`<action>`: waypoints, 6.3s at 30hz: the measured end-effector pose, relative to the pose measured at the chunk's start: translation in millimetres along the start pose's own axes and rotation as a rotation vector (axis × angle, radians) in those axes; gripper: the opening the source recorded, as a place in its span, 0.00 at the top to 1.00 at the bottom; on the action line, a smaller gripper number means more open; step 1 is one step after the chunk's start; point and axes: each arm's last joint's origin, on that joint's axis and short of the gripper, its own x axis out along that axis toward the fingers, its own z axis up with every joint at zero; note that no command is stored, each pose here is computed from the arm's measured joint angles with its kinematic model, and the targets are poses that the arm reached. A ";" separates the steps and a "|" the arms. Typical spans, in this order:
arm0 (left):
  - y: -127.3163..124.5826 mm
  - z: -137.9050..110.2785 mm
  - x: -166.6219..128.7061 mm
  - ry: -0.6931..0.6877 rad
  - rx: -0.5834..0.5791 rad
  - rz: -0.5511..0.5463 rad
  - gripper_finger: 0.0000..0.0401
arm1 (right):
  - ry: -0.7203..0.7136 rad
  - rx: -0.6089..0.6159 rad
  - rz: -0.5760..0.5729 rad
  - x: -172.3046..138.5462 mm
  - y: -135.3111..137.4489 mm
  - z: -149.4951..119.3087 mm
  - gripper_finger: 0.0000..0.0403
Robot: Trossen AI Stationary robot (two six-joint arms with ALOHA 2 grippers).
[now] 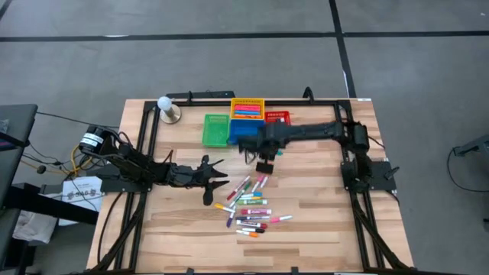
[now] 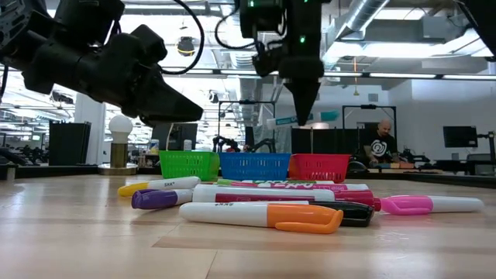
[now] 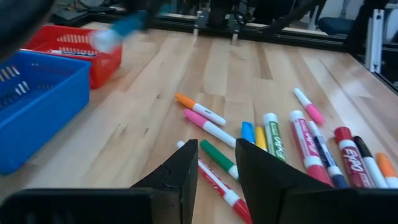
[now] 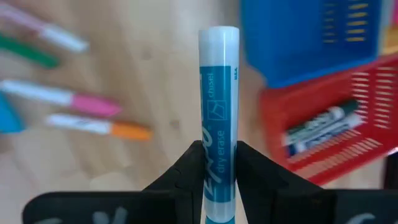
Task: Pick & Place Markers
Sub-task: Put the large light blue marker pen into the red bin, then put the large light green marker pen into the red bin
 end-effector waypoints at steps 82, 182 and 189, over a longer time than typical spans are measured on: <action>-42.5 -31.3 -11.1 0.106 -0.080 -0.088 0.73 | 0.088 0.515 0.057 75.6 -150.0 -23.3 0.53; -47.7 27.1 89.1 0.136 0.309 -0.253 0.73 | -0.790 0.018 0.113 43.9 83.3 -190.7 0.67; -38.8 14.1 98.9 0.179 0.308 -0.193 0.73 | -0.791 0.034 0.120 43.8 83.3 -190.5 0.67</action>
